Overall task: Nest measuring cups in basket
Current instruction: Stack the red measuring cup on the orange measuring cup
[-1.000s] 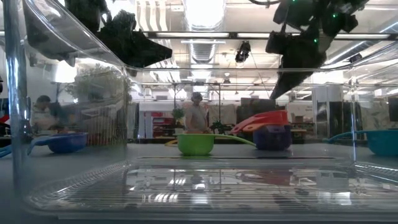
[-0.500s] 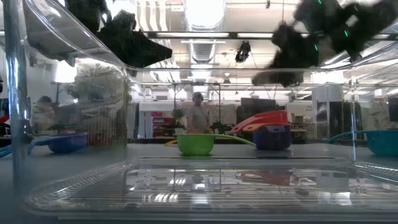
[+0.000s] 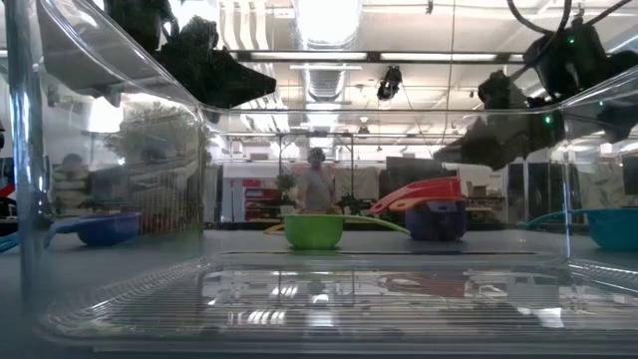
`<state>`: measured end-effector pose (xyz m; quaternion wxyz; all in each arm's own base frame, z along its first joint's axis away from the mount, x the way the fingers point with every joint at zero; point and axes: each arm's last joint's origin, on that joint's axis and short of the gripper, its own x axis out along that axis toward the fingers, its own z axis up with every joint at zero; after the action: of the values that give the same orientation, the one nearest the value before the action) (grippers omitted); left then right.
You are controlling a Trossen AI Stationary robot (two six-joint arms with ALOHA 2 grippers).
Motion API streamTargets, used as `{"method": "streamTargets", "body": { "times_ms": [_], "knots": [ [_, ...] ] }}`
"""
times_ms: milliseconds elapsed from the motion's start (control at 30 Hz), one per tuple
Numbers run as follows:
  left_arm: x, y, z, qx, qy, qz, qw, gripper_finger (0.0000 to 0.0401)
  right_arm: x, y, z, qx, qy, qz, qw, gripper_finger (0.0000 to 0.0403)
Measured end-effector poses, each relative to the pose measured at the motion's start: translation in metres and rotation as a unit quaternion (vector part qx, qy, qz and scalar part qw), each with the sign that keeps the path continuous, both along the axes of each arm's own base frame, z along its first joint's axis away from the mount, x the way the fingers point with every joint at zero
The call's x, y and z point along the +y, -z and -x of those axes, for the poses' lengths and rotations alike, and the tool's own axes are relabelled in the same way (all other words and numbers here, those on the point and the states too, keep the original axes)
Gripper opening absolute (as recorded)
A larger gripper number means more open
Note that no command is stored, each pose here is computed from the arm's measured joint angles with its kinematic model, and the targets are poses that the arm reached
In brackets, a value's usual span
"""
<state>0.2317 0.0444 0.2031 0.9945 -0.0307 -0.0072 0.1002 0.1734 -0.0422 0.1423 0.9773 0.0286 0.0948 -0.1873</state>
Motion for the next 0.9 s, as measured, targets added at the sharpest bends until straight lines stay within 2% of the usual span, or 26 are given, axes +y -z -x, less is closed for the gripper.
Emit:
{"method": "streamTargets", "body": {
  "times_ms": [400,900],
  "knots": [
    [0.0,0.0,0.0,0.0,-0.002,0.0,1.0,0.0054,-0.004,0.018,0.008,0.035,0.03,-0.022,0.999,0.0008],
    [0.0,0.0,0.0,0.0,-0.002,0.0,1.0,0.0054,-0.005,0.024,0.009,0.053,0.037,-0.03,0.997,0.0008]
  ]
}}
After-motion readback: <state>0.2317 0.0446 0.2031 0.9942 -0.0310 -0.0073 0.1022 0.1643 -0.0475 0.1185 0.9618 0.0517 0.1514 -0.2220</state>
